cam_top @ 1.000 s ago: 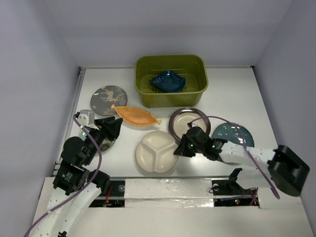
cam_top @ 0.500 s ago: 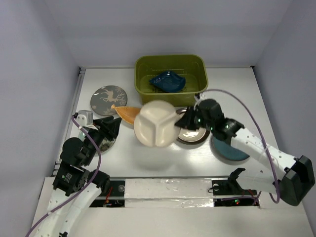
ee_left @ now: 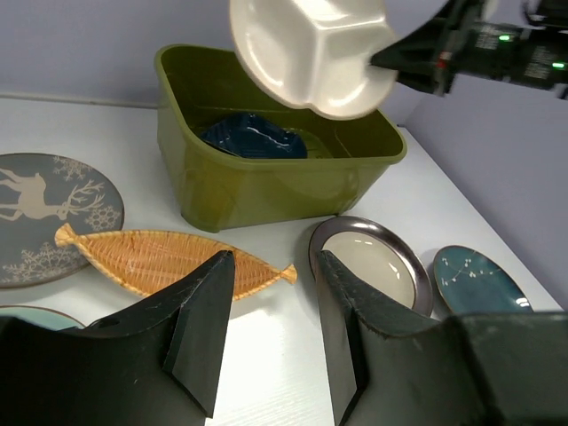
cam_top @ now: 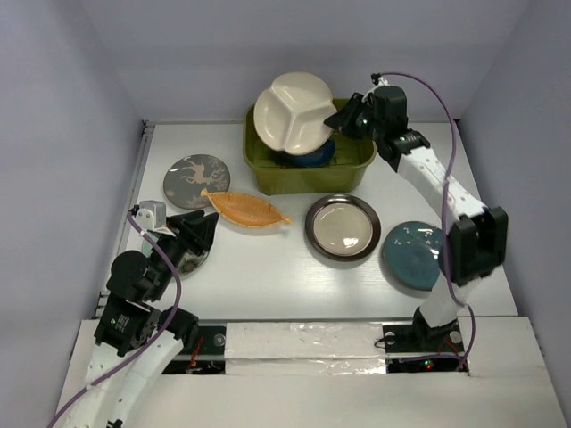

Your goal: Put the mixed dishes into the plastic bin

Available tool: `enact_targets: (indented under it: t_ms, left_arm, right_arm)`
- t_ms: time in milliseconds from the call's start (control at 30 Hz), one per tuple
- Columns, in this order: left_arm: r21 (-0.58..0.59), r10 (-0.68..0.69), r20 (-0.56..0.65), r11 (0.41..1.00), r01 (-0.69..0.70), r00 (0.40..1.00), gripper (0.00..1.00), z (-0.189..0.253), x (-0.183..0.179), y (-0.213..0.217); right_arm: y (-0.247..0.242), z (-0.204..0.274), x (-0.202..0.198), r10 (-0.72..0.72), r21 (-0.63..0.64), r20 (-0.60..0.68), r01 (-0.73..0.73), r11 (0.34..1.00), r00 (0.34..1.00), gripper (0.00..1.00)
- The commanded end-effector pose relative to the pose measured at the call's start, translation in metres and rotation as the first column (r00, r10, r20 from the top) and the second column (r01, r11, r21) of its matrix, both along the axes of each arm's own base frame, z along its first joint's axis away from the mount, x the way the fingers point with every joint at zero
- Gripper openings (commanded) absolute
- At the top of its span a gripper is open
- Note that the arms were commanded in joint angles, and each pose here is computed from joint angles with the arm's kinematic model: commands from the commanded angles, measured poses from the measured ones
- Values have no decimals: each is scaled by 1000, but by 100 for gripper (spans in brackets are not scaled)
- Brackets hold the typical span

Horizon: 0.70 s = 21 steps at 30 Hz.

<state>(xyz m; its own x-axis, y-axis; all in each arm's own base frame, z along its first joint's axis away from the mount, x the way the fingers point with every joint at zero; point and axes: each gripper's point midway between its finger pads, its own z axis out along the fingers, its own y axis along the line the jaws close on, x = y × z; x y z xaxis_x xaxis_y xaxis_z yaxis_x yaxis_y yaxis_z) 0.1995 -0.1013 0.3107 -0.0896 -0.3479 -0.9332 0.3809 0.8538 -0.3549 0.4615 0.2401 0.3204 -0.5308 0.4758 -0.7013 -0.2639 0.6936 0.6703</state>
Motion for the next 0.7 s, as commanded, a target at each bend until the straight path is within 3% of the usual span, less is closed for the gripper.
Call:
enact_targets:
  t_ms: [0,333,667]
  left_arm:
    - [-39,0,74,999,2,997,39,25,-6,2]
    - [-40,-1,79,999,4,997,39,26,-6,2]
    - [-43,-1,82,999,4,997,39,27,-6,2]
  right_arm:
    - [2,86,33,28,116,225,-55,992,974,0]
    - [-28,11,102,-20,60,68,16,998,997,0]
    - [-15,-66,112,46,47,-89,-41,998,995,0]
